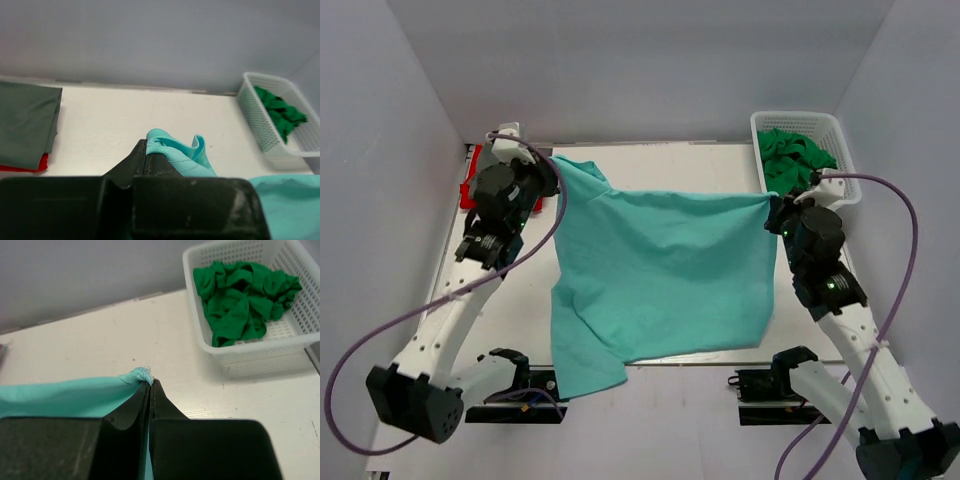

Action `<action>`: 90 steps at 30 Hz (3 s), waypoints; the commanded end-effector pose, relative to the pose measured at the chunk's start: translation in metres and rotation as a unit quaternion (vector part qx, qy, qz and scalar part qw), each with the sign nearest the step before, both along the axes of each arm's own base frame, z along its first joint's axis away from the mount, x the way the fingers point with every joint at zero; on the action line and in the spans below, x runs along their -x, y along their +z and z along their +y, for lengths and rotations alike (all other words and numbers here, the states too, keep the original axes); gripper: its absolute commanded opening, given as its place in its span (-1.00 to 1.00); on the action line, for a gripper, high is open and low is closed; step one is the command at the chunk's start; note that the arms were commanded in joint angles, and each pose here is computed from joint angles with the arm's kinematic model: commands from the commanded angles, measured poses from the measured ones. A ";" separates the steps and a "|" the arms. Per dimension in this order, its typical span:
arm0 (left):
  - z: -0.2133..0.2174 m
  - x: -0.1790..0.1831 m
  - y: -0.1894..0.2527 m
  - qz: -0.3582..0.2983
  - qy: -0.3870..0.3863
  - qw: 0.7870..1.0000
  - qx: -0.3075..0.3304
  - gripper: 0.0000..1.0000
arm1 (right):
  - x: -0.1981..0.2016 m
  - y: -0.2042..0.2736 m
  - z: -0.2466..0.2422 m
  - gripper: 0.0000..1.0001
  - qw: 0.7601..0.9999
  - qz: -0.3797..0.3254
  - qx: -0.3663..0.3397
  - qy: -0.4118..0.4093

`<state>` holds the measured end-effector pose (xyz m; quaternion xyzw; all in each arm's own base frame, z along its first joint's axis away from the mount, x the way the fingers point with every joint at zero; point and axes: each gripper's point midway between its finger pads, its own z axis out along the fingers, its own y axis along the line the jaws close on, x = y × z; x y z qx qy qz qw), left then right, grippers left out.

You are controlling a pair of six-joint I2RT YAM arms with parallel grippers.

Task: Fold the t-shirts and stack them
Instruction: Flatten out the tshirt

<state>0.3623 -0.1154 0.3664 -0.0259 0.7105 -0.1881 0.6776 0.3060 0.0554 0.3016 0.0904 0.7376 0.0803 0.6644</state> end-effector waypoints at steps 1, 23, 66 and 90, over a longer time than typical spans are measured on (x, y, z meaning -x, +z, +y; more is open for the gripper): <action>0.010 -0.018 0.007 -0.015 0.042 0.999 0.008 -1.00 | -0.017 0.005 -0.007 -1.00 0.999 -0.017 0.002 -0.031; 0.016 -0.175 -0.088 0.059 0.159 0.984 -0.051 -1.00 | -0.186 -0.054 0.013 -1.00 0.990 0.085 0.088 -0.066; -0.040 0.157 -0.262 0.577 -0.094 0.809 0.067 0.99 | 0.028 -0.207 0.033 0.81 0.909 0.411 -0.065 0.032; -0.047 0.119 -0.319 0.541 -0.034 0.836 0.084 0.99 | 0.025 -0.270 0.064 0.81 0.880 0.455 -0.094 0.098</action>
